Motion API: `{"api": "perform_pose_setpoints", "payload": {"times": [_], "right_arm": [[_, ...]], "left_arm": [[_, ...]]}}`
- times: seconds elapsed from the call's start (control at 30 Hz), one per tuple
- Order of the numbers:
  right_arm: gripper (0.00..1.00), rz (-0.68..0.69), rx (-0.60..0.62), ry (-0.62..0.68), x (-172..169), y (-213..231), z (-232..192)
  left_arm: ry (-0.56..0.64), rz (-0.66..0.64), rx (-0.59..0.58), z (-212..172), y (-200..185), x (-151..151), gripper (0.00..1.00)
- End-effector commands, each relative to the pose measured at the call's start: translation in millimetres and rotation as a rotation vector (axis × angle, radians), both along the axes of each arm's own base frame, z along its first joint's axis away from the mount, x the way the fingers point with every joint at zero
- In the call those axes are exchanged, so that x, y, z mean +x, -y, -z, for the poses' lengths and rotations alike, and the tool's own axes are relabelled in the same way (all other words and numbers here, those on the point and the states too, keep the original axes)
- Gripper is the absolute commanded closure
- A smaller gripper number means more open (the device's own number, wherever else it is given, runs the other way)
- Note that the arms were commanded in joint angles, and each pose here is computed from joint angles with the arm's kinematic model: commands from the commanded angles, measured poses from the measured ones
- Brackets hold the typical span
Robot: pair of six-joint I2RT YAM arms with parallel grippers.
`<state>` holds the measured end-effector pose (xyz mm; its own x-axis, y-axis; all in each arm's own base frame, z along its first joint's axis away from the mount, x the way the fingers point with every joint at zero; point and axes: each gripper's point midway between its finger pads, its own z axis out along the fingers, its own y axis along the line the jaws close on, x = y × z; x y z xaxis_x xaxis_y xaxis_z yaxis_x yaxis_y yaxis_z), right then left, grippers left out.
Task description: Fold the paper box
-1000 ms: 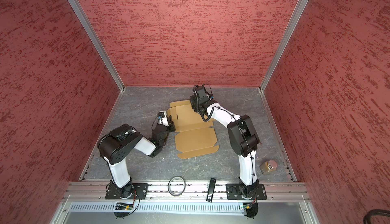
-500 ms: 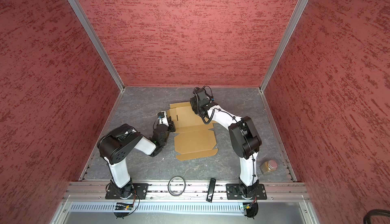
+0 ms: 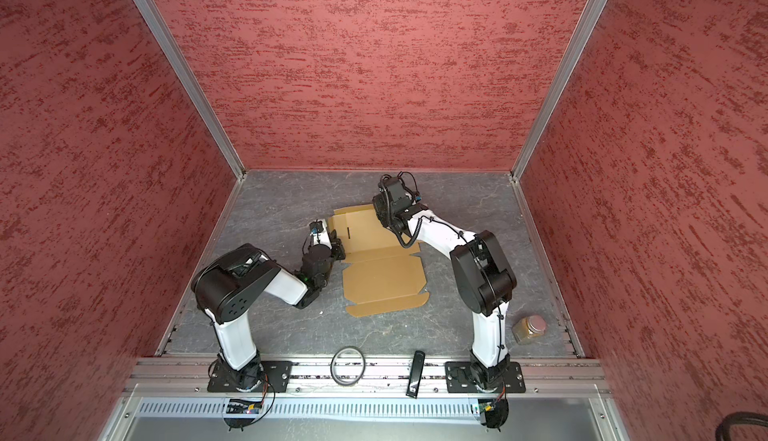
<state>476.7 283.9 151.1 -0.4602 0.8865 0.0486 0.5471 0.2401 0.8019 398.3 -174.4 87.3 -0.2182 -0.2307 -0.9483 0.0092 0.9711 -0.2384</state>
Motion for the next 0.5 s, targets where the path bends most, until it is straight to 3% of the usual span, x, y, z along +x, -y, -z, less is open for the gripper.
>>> {"api": "perform_pose_setpoints", "payload": {"times": [0.0,0.47], "right_arm": [[0.83,0.086,0.056,-0.022,-2.7,4.9,-7.3],[0.83,0.089,0.05,-0.055,-13.2,1.8,3.7]], "left_arm": [[0.04,-0.038,-0.044,-14.8,-4.0,4.9,1.0],[0.047,-0.043,-0.079,-18.7,-4.5,2.5,1.0]]}}
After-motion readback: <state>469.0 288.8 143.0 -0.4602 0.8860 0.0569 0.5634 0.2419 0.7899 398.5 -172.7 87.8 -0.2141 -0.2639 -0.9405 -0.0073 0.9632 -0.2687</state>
